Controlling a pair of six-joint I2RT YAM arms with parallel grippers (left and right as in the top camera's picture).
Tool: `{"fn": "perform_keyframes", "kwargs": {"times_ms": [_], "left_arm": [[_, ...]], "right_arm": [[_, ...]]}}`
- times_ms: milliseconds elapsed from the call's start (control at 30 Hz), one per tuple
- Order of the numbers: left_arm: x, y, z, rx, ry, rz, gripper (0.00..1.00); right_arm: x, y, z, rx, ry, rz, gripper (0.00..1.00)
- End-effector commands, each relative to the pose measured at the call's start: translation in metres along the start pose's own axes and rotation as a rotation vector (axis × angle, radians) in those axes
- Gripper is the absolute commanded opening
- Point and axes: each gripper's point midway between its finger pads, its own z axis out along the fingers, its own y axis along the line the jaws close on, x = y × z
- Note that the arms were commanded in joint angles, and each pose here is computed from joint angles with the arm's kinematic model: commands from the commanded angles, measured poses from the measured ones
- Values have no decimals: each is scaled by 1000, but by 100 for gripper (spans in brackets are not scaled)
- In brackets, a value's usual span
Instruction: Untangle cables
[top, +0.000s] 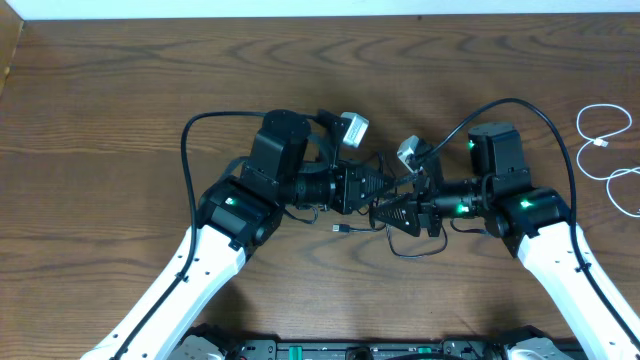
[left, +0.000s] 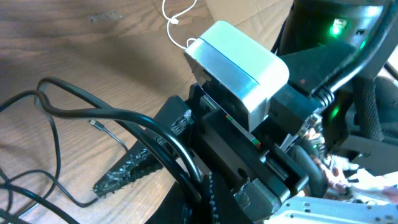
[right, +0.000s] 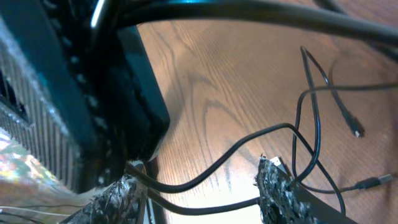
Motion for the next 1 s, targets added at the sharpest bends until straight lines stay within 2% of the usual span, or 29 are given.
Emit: {"fn": "perform_keyframes", "kwargs": {"times_ms": [0,167,367,467,533,667,800,933,967], "left_arm": [[-4,-9,0,31,-6,-100,7],[-11,-3,0,0,-44,-175,8],[-11,-2,0,-5,-48,-201,8],[-12,-2,-1,-8,-50,-201,8],[-12,-1,-1,-11,-53,-200,8],[-10,0,0,-17,-46,-195,8],[2,9,-1,-52,-3,-167,8],[15,24,-2,-127,32,-178,8],[20,34,-4,-177,36,-201,8]], "right_arm": [[-6,2,-1,-12,-20,-41,52],[-13,8,-1,-44,-45,-77,37],[-17,10,-2,-55,-60,-100,31],[-19,12,-2,-65,-67,-111,17],[-18,12,-2,-65,-63,-105,2],[-12,5,-1,-24,-39,-70,1],[5,-21,-3,128,24,-3,1],[21,-62,-14,384,71,145,1],[28,-82,-25,527,78,230,1]]}}
